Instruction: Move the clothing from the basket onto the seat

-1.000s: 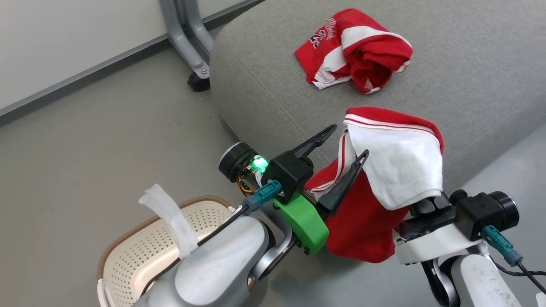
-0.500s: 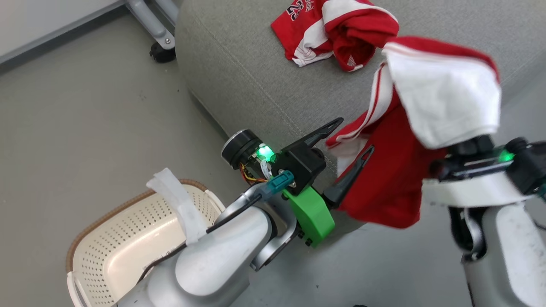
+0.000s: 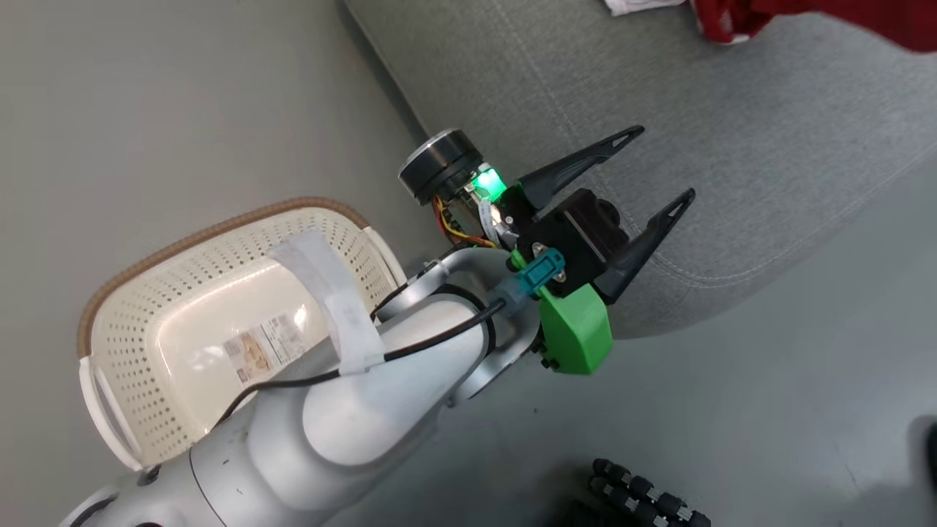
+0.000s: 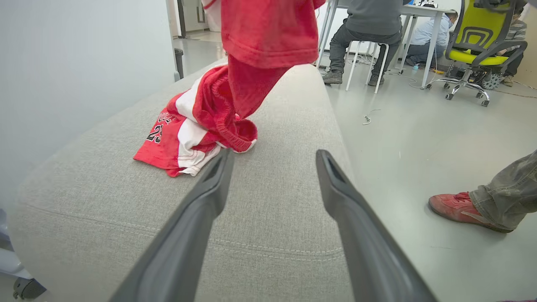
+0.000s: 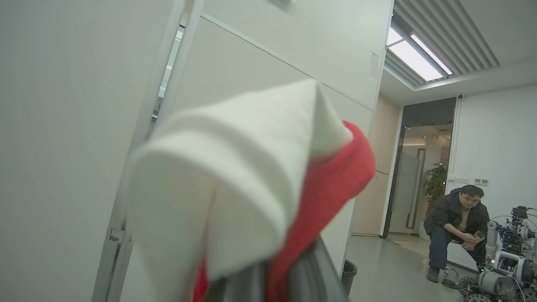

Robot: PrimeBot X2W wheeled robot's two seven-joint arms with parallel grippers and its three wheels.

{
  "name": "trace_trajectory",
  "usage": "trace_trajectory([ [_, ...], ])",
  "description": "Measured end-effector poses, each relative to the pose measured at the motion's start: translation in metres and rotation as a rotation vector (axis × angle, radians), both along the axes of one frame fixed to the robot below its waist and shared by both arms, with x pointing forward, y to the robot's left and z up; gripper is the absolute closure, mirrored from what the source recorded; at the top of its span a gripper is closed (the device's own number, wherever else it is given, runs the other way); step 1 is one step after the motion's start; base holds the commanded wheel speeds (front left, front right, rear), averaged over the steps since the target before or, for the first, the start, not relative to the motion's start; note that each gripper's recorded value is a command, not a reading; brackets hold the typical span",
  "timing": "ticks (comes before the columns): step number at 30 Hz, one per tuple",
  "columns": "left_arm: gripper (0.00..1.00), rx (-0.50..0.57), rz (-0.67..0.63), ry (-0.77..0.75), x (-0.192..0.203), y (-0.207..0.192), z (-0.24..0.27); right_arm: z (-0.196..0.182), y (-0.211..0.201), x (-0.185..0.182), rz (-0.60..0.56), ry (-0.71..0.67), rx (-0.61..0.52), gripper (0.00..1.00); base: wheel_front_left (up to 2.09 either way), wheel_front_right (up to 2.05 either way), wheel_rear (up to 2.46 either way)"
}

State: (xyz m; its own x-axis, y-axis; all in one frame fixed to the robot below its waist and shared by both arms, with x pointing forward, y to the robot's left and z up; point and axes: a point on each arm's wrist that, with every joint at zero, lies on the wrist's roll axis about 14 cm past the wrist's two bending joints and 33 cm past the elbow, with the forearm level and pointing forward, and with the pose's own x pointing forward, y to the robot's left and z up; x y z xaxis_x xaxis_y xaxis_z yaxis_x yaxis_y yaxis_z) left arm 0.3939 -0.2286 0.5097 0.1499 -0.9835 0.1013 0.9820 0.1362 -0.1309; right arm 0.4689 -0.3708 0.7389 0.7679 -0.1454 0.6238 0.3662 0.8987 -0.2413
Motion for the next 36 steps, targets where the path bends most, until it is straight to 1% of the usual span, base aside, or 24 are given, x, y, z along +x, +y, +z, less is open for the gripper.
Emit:
trace_trajectory([
  [2,0.00,0.000,0.003,0.017,0.008,0.002,-0.011,0.008,-0.003,0.017,-0.001,-0.019,-0.028,1.00,0.00,0.00,0.00],
  [5,0.00,0.007,0.016,0.051,0.019,0.005,-0.031,0.006,-0.005,0.046,0.007,-0.023,-0.038,1.00,0.00,0.00,0.00],
  [9,0.00,0.022,0.036,0.102,0.030,0.012,-0.058,-0.013,-0.013,0.078,-0.001,0.010,-0.040,1.00,0.00,0.00,0.00],
  [12,0.00,0.033,0.051,0.133,0.036,0.017,-0.075,-0.056,-0.017,0.103,-0.007,0.111,-0.018,1.00,0.00,0.00,0.00],
  [14,0.00,0.046,0.064,0.158,0.040,0.021,-0.089,-0.097,-0.021,0.116,-0.011,0.193,0.024,1.00,0.00,0.00,0.00],
  [18,0.00,0.070,0.080,0.195,0.044,0.027,-0.111,-0.179,-0.031,0.123,-0.049,0.366,0.102,1.00,0.00,0.00,0.00],
  [19,0.00,0.074,0.083,0.200,0.045,0.028,-0.113,-0.191,-0.032,0.123,-0.053,0.390,0.113,1.00,0.00,0.00,0.00],
  [21,0.00,0.085,0.092,0.210,0.046,0.032,-0.121,-0.226,-0.034,0.121,-0.066,0.466,0.149,1.00,0.00,0.00,0.00],
  [24,0.00,0.094,0.106,0.219,0.049,0.036,-0.126,-0.263,-0.034,0.116,-0.080,0.551,0.188,1.00,0.00,0.00,0.00],
  [26,0.00,0.097,0.108,0.218,0.050,0.037,-0.126,-0.279,-0.033,0.112,-0.086,0.591,0.212,1.00,0.00,0.00,0.00],
  [29,0.00,0.092,0.111,0.210,0.050,0.037,-0.122,-0.286,-0.036,0.106,-0.103,0.612,0.239,1.00,0.00,0.00,0.00],
  [30,0.00,0.093,0.111,0.208,0.050,0.037,-0.120,-0.284,-0.036,0.105,-0.103,0.600,0.255,0.70,0.00,0.00,0.00],
  [31,0.00,0.094,0.112,0.205,0.050,0.037,-0.118,-0.280,-0.037,0.103,-0.107,0.584,0.270,0.33,0.00,0.00,0.00],
  [32,0.00,0.096,0.115,0.204,0.050,0.037,-0.118,-0.276,-0.037,0.103,-0.107,0.571,0.273,0.00,0.00,0.00,0.00],
  [34,0.00,0.095,0.117,0.203,0.048,0.037,-0.114,-0.266,-0.037,0.099,-0.110,0.551,0.266,0.00,0.00,0.00,0.00],
  [36,0.00,0.098,0.124,0.199,0.047,0.038,-0.112,-0.265,-0.035,0.093,-0.111,0.554,0.262,0.00,0.00,0.00,0.00],
])
